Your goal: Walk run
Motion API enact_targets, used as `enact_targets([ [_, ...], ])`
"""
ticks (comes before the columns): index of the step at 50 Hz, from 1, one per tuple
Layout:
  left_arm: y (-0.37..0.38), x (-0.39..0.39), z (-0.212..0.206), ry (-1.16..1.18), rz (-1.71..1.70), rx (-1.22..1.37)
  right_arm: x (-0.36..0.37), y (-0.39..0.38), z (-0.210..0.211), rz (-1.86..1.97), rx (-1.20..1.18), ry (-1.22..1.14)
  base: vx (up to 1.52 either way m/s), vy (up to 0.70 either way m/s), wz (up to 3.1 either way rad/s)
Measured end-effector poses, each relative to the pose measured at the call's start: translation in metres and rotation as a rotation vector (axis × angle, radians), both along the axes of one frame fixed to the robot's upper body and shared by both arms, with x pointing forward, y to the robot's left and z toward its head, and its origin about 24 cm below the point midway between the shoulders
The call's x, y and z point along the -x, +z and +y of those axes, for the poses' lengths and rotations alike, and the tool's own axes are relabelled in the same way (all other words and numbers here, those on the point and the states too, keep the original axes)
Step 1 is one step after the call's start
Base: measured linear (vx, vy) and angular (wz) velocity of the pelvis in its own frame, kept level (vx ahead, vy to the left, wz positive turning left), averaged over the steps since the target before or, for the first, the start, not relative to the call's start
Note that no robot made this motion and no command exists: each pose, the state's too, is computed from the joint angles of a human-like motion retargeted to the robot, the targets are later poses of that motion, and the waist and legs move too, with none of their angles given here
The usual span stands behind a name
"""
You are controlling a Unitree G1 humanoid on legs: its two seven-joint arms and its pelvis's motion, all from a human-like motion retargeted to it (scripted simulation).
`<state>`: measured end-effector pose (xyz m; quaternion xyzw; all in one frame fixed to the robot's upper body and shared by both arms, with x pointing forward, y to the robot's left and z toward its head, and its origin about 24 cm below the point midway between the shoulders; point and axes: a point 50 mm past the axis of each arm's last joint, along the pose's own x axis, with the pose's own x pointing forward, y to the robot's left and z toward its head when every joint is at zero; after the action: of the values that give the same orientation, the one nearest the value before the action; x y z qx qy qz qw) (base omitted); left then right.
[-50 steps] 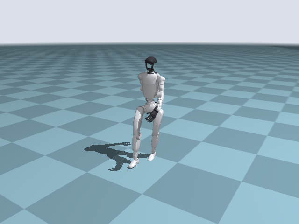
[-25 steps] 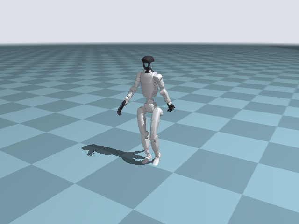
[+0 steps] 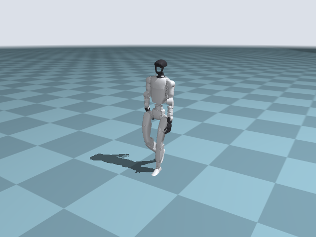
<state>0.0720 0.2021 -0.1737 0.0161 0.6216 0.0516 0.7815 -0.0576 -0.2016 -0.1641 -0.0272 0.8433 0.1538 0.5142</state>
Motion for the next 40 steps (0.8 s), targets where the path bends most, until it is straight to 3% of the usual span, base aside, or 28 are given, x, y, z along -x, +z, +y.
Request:
enact_targets([
  [4, 0.048, -0.130, 0.007, -0.090, -0.463, 0.019, 0.077, 0.013, 0.034, 0.060, -0.208, -0.039, 0.94, -0.21, 1.93],
  [8, 0.115, -0.211, 0.019, -0.167, -0.811, -0.001, 0.137, 0.040, 0.051, 0.161, -0.378, -0.018, 0.89, -0.29, 1.31],
  [13, 0.179, -0.249, 0.056, -0.292, -1.022, -0.142, 0.184, 0.071, 0.038, 0.393, -0.355, 0.038, 0.95, -0.45, -0.04],
  [17, 0.162, -0.233, 0.058, -0.311, -0.965, -0.228, 0.169, 0.065, 0.029, 0.446, -0.297, -0.042, 1.02, -0.52, -0.23],
  [22, 0.062, -0.131, 0.037, -0.219, -0.594, -0.125, 0.098, 0.023, 0.013, 0.141, -0.091, -0.073, 1.14, -0.58, -0.12],
  [27, 0.001, 0.041, 0.015, -0.188, 0.134, 0.179, -0.064, -0.005, -0.021, -0.248, 0.203, 0.091, 0.93, -0.43, -0.98],
  [34, 0.029, 0.232, -0.059, 0.012, 0.756, 0.313, -0.280, 0.051, -0.025, -1.032, 0.474, 0.166, 0.92, -0.22, -1.18],
  [40, 0.075, 0.309, -0.085, -0.031, 0.989, 0.602, -0.368, 0.142, -0.044, -1.535, 0.649, 0.115, 1.01, -0.09, -0.71],
])
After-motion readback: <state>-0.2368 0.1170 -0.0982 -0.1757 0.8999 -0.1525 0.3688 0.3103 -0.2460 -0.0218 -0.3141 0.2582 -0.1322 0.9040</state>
